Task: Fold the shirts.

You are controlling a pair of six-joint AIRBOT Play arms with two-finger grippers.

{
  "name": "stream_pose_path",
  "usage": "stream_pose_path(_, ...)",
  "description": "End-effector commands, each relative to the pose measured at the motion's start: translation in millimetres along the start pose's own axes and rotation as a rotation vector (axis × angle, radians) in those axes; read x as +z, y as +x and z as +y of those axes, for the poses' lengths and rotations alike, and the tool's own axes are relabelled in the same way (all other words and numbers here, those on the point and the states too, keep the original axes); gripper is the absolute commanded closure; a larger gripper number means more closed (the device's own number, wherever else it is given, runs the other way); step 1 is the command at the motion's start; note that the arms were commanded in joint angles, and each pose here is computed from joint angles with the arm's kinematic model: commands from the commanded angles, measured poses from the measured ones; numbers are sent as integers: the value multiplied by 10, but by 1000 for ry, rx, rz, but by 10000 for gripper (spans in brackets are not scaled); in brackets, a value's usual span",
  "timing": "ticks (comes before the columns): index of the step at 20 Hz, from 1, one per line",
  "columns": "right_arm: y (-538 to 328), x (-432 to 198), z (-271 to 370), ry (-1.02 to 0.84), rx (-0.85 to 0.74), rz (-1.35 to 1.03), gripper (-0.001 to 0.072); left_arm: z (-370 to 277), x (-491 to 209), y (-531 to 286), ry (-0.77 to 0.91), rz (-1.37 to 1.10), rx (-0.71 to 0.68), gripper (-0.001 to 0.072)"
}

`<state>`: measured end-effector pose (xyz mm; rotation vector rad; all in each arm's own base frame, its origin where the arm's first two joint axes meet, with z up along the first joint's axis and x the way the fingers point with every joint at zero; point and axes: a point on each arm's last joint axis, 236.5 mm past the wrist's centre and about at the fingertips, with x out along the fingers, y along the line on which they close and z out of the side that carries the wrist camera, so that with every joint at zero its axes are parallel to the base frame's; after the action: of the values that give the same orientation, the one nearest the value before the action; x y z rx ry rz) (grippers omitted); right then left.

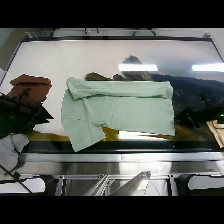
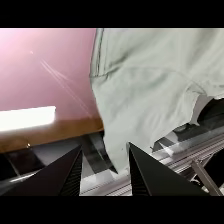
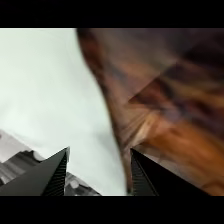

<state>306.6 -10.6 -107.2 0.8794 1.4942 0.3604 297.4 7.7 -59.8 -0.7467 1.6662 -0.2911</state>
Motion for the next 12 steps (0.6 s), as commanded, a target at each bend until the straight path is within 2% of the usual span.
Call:
stream_pose_path(1,321,-120,6,-38,-45,19,259,156,-387,191,-57,31,10,409)
stream_pose_path(3,448,-153,138,-79,-47,47,288,150,-577,335,-70,78,2,409)
stream_pose_path(4,490,-179,175,-100,-51,62,433,144,-674,424,-74,106,2,409)
stream_pose_path(5,521,-201,204,-121,-52,74,499,135,-764,510,-75,137,2,409)
stream_pose_path(10,517,-229,216,-121,-45,85,486,128,-859,985,-43,130,53,409)
stream_pose_path(12,517,-232,219,-120,-44,86,486,-85,-652,1095,-32,35,-18,409)
